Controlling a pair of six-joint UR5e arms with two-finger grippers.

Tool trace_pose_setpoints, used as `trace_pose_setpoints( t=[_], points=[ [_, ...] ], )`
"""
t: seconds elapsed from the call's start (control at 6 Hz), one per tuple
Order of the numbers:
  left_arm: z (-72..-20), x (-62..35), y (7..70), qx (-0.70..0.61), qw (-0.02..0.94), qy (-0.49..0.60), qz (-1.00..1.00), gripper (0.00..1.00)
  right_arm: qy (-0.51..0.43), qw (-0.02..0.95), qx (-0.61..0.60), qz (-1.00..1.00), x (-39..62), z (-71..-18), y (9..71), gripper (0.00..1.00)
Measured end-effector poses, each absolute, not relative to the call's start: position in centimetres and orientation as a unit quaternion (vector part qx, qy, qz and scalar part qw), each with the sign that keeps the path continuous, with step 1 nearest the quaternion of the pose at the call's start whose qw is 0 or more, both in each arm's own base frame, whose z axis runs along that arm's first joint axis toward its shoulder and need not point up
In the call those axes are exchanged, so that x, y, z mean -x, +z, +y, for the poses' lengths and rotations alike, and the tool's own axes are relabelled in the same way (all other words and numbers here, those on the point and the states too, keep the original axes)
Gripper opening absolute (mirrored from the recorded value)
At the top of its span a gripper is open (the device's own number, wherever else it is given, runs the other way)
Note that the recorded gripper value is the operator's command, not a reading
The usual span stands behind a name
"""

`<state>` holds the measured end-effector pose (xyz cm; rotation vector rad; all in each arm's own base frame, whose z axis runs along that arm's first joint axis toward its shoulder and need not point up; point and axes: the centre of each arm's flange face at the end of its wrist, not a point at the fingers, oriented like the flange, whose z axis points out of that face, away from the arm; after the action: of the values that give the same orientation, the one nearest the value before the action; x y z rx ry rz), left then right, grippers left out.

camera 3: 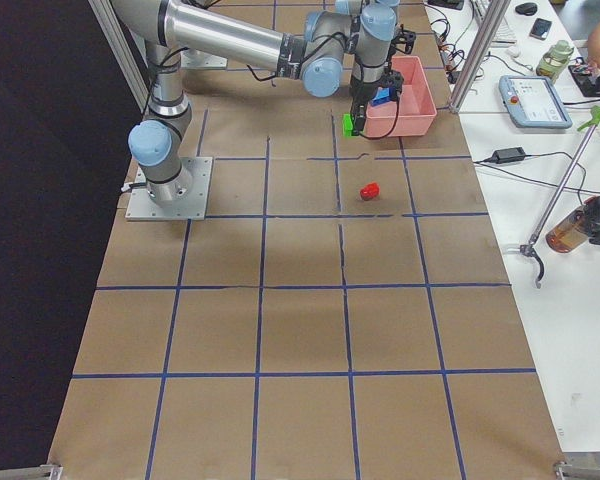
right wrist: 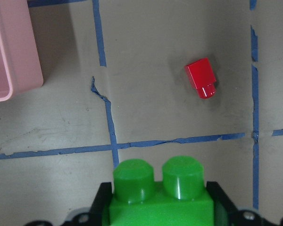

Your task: Put all blocks into box

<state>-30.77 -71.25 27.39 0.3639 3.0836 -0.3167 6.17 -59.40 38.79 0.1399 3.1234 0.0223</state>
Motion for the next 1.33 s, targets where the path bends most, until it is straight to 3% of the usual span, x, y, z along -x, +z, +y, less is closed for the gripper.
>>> trace_pose_setpoints(
  t=[0.5,1.0,1.17,1.33],
  points=[
    [-67.5,14.4,33.8,-0.088,0.027,-0.088,0.992,0.99,-0.008,0.008,-0.055,0.998,-10.9,-62.5,38.0,0.45],
    [-66.1,-5.2,31.5,-0.010,0.036,-0.050,0.998,0.99,-0.016,0.012,-0.095,0.995,-23.1,-68.2,34.5,0.46],
    [-65.9,-11.6,29.4,-0.023,0.033,-0.032,0.999,0.98,-0.021,0.015,-0.103,0.994,-27.0,-69.5,32.3,0.67],
    [-65.6,-15.5,27.3,-0.041,0.028,-0.018,0.999,0.98,-0.027,0.017,-0.106,0.994,-29.5,-70.2,29.9,0.99]
  ],
)
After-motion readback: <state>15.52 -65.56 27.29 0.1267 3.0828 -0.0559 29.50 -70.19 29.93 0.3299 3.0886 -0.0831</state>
